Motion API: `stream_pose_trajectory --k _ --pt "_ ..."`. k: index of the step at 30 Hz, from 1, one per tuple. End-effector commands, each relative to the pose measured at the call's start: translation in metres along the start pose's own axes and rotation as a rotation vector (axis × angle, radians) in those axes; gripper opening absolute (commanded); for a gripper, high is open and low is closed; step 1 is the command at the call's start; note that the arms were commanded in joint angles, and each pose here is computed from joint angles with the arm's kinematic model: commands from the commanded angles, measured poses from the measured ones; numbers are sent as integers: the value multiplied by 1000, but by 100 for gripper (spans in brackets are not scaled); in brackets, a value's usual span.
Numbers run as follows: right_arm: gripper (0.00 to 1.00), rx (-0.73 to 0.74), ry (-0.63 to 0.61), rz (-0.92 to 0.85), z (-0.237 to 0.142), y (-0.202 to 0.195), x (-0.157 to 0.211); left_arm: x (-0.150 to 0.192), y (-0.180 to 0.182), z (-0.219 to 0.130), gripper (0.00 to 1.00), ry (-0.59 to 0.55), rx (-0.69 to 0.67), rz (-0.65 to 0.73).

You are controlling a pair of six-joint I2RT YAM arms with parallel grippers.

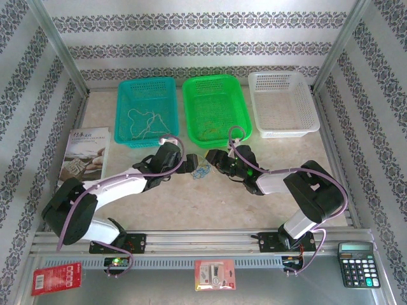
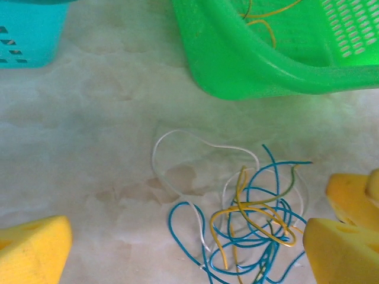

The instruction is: Untangle the cables

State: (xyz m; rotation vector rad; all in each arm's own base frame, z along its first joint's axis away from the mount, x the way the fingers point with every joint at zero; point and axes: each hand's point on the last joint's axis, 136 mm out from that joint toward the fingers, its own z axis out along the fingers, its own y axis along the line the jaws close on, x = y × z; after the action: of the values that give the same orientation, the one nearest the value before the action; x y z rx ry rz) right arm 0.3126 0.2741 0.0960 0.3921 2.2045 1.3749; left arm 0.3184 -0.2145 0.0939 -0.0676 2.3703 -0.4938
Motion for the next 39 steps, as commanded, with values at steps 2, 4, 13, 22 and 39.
stream_pose_trajectory --k 2,4,13,22,39 --pt "45 17 -6 3 3 -7 3 1 11 10 100 31 -86 32" --pt "46 18 -2 3 4 -7 4 3 11 15 100 40 -89 37" --pt "47 20 7 28 15 -13 8 19 15 30 100 84 -89 53" --pt "46 -4 1 28 19 -5 2 37 13 36 100 133 -40 50" --pt "43 -11 -3 33 22 -3 -2 38 9 26 100 122 1 21"
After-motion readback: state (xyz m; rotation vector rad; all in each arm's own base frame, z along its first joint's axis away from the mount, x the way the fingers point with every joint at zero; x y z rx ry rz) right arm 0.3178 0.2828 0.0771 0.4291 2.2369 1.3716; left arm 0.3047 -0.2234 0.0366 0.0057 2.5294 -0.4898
